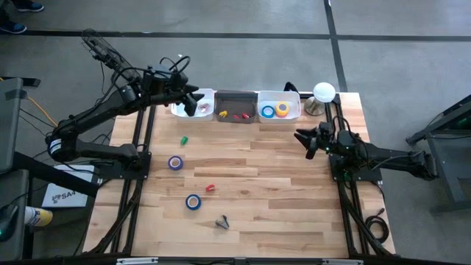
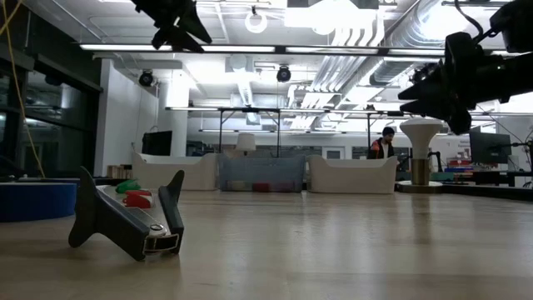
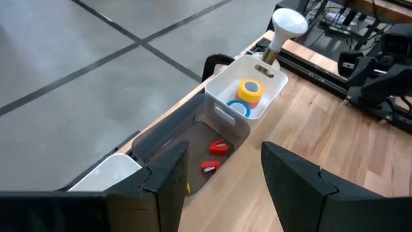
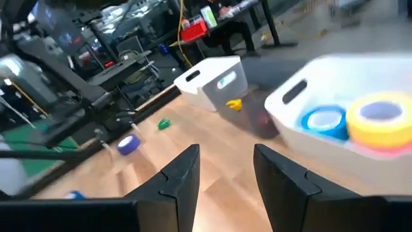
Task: Pick and place Stapler, Stapler remover, tape
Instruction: Put the red stapler into the black transparent bin
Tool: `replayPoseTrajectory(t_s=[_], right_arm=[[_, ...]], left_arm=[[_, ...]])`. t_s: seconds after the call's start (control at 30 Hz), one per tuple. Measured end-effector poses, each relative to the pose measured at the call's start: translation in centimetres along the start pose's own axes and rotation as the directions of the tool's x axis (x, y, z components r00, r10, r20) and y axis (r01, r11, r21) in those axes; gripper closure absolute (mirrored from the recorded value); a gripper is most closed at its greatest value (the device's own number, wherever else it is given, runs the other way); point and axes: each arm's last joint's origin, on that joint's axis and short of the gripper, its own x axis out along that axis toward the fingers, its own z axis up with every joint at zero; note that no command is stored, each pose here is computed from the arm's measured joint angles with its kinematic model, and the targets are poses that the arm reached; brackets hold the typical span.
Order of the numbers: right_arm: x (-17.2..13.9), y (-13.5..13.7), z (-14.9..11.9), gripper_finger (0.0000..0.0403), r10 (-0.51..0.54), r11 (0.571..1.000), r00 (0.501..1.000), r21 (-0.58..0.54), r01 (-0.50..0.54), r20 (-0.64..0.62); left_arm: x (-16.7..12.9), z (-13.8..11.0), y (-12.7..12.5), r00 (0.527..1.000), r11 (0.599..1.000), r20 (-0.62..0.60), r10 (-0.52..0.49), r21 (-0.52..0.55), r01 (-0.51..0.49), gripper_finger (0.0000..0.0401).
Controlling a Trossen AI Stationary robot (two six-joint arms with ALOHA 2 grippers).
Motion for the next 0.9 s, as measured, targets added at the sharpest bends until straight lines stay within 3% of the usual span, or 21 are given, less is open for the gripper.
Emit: replayPoseTrajectory(t_s=[0.13,0.37,0.73,0.9], right_arm=[[0.0,0.1,-0.1,0.0265,0.046,0.992,0.998,0.12,-0.042,-0.031],[0.0,0.3,-0.2,0.0265,0.101,0.987,0.993,0.131,-0.092,-0.06],[0.0,0.3,-0.2,0.0265,0.101,0.987,0.993,0.131,-0.093,-0.06],[0.0,0.3,-0.2,0.0265,0.102,0.987,0.993,0.131,-0.093,-0.06]], left_arm=[[0.0,-0.3,0.1,0.999,1.0,-0.035,0.006,-0.004,-0.006,0.021],[-0.1,-1.7,0.3,0.984,0.998,-0.175,0.023,-0.053,-0.033,0.021],[1.4,-3.6,-0.6,0.889,0.973,-0.403,-0.215,-0.162,0.162,0.021],[1.9,-4.6,-2.0,0.851,0.975,-0.482,-0.206,-0.178,0.135,0.021]])
